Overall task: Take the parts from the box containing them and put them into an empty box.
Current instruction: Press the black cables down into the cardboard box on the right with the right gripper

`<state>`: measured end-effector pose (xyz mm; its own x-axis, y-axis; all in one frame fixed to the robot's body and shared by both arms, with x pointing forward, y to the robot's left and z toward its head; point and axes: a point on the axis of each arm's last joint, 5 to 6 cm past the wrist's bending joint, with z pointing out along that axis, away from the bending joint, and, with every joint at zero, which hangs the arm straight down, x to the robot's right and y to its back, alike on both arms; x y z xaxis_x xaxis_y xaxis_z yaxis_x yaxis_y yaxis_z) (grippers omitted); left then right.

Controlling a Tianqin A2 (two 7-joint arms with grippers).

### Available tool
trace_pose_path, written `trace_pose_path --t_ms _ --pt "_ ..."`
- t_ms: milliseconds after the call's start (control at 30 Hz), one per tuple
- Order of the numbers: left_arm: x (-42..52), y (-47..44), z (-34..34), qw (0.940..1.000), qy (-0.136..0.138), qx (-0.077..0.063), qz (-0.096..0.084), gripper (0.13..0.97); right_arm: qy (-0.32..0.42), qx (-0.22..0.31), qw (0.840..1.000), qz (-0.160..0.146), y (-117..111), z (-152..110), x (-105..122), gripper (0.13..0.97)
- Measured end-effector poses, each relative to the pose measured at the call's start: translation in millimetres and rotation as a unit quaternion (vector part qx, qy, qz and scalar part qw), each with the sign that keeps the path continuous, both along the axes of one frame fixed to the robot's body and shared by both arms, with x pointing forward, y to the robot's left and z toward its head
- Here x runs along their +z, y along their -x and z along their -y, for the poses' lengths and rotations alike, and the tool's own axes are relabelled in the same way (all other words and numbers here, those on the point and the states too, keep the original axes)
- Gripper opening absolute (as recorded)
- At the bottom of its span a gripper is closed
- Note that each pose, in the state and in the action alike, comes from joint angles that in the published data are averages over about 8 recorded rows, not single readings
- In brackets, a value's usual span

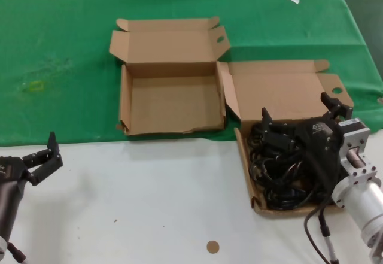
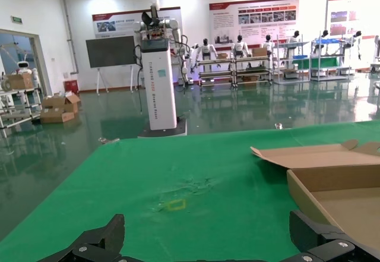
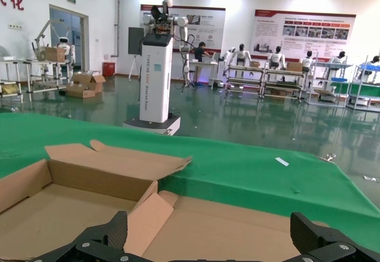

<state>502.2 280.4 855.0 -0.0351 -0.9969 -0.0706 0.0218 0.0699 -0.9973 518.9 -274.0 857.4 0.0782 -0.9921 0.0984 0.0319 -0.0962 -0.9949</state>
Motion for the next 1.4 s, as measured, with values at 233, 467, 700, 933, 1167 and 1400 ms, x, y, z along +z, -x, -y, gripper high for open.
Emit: trace_pose_path --t_ms 233,467,700,933,1167,1400 --pt "0.0 0.0 0.0 1.0 0.0 0.0 0.0 0.966 0.0 0.0 1.0 0.0 0.0 0.0 0.0 0.966" --pt "0.0 0.0 0.0 1.0 0.0 0.0 0.0 0.966 0.0 0.0 1.0 0.0 0.0 0.0 0.0 0.966" --pt "0.0 0.0 0.0 1.0 0.0 0.0 0.0 0.966 0.0 0.0 1.0 0.0 0.0 0.0 0.0 0.966" --pt "0.0 0.0 0.0 1.0 0.0 0.0 0.0 0.966 0.0 0.0 1.0 0.0 0.0 0.0 0.0 0.966" --pt "0.0 0.0 0.0 1.0 0.0 0.0 0.0 0.966 0.0 0.0 1.0 0.0 0.0 0.0 0.0 0.966" --pt "0.0 0.0 0.0 1.0 0.0 0.0 0.0 0.966 0.0 0.0 1.0 0.0 0.0 0.0 0.0 0.966"
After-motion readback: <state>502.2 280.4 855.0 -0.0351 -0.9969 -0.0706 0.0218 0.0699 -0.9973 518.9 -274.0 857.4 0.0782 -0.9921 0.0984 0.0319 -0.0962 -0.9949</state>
